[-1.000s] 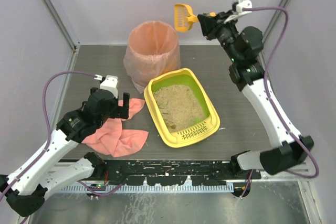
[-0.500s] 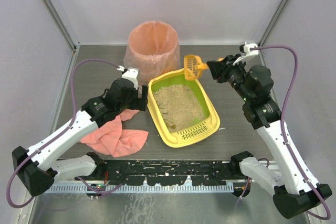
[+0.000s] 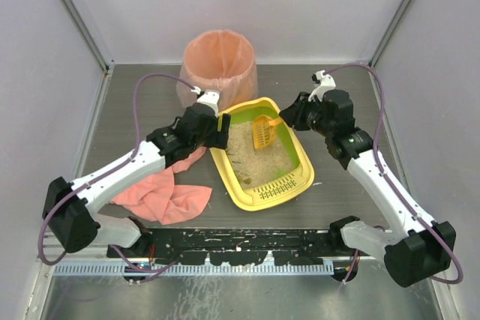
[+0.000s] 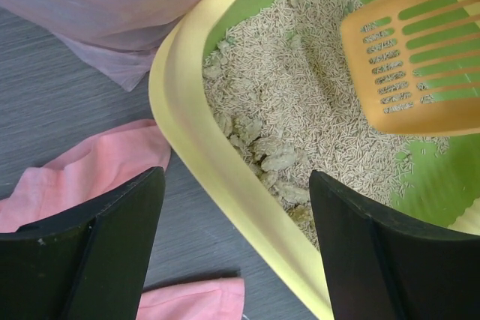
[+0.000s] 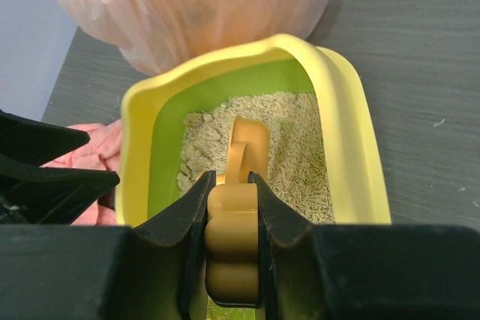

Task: Clean the litter box

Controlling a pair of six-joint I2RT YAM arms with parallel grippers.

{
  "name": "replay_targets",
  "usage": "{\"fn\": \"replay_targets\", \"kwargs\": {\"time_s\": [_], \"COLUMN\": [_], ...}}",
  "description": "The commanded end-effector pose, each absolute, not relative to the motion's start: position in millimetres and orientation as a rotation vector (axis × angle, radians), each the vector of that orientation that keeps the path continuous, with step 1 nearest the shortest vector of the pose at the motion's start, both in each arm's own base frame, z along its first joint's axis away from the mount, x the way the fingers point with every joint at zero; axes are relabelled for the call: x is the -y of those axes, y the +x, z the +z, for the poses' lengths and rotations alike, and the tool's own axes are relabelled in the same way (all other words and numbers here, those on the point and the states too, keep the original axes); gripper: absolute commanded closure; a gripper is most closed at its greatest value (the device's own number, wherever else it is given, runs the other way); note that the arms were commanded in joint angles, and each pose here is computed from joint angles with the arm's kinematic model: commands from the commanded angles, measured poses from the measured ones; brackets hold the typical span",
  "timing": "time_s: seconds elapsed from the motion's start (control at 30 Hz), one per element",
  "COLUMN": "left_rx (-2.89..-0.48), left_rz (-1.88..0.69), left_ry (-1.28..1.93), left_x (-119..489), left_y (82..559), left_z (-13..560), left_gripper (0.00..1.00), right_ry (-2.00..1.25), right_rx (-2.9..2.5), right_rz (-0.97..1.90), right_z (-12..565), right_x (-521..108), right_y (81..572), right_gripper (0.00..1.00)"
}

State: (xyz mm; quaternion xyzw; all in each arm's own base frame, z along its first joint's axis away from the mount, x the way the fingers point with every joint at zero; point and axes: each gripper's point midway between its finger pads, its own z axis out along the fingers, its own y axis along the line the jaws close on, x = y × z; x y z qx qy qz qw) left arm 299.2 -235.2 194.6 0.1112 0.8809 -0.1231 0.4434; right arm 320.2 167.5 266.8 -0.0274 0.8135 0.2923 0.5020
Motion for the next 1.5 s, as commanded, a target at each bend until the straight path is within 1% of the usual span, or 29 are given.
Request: {"fn": "replay_targets", "kwargs": {"time_s": [0.0, 0.13, 0.33, 0.57, 0.83, 1.13, 1.33, 1.47], "left_rx": [-2.102, -2.125, -2.147, -2.171, -2.192, -2.210, -2.210, -2.207], "left_rz": [-0.382, -0.359, -0.342, -0.332, -0.327, -0.316, -0.313, -0.300], "left_ry": [0.244, 0.265, 0.297, 0.336, 0.365, 0.382, 0.397, 0.399], "left_x": [261, 266, 271, 277, 284, 285, 286, 283], "left_y": [319, 324, 328, 331, 333, 333, 331, 331], "left_z": [217, 204, 190, 177, 167, 158, 157, 159], "left_gripper": [0.22, 0.26, 0.32, 0.37, 0.40, 0.42, 0.43, 0.43], "right_ry": [0.041, 0.096, 0.080, 0.060, 0.100, 0.364, 0.400, 0.454], "right_rx": [-1.923, -1.930, -1.987, -2.055, -2.118, -2.018, -1.961, -1.920], "right_rz": [0.719, 0.699, 0.694, 0.746, 0.876, 1.079, 1.174, 1.158], "right_z": [265, 247, 221, 197, 172, 163, 156, 158], "right_x": [-169, -169, -179, -192, -206, -221, -246, -238], "right_y": [343, 357, 372, 369, 354, 347, 344, 343], "right_gripper": [0.99, 0.99, 0.99, 0.99, 0.99, 0.99, 0.99, 0.99]}}
